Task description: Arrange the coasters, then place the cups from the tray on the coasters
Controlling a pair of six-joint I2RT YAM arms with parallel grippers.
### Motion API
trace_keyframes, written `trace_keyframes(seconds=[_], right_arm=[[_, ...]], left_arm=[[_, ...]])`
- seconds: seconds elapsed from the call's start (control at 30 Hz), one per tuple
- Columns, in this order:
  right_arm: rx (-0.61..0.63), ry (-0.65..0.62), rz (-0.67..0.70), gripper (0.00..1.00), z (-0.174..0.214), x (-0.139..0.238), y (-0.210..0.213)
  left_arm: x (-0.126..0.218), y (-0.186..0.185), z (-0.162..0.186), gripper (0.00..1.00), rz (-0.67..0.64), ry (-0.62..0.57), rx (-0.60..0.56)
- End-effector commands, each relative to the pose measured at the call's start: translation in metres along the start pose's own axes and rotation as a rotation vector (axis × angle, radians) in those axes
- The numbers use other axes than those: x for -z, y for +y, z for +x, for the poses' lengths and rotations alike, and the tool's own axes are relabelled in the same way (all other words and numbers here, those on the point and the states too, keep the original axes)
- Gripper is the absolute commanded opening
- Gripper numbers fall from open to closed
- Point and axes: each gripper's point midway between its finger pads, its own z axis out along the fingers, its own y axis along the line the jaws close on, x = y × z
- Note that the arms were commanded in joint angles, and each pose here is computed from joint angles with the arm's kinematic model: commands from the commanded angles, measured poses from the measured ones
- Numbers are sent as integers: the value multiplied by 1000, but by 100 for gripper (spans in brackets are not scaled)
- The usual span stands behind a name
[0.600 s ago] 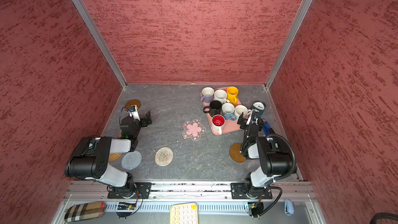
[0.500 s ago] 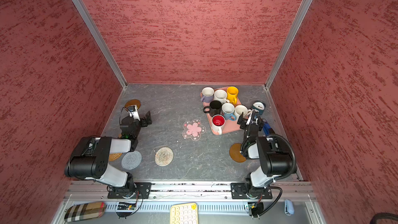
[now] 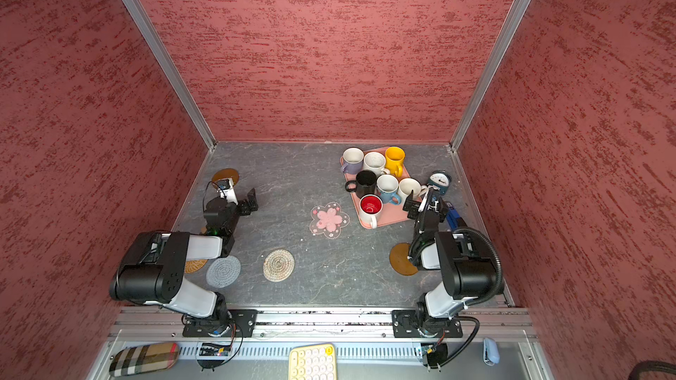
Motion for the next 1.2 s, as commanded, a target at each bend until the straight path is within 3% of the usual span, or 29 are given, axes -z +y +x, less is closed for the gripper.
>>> trace_keyframes(seconds=[0.0, 0.73, 1.1, 1.17], right_arm=[[-3, -21, -9, 99, -8, -1, 1], [7, -47, -19, 99, -14, 7, 5], [34, -200, 18, 99, -40, 42, 6], [84, -173, -52, 99, -57, 46, 26]], left_arm=[[1, -1, -2, 100, 7, -14, -12], [1, -1, -2, 100, 9, -16, -11], [23, -5, -47, 100, -17, 4, -9], [32, -10, -59, 100, 7, -5, -4]])
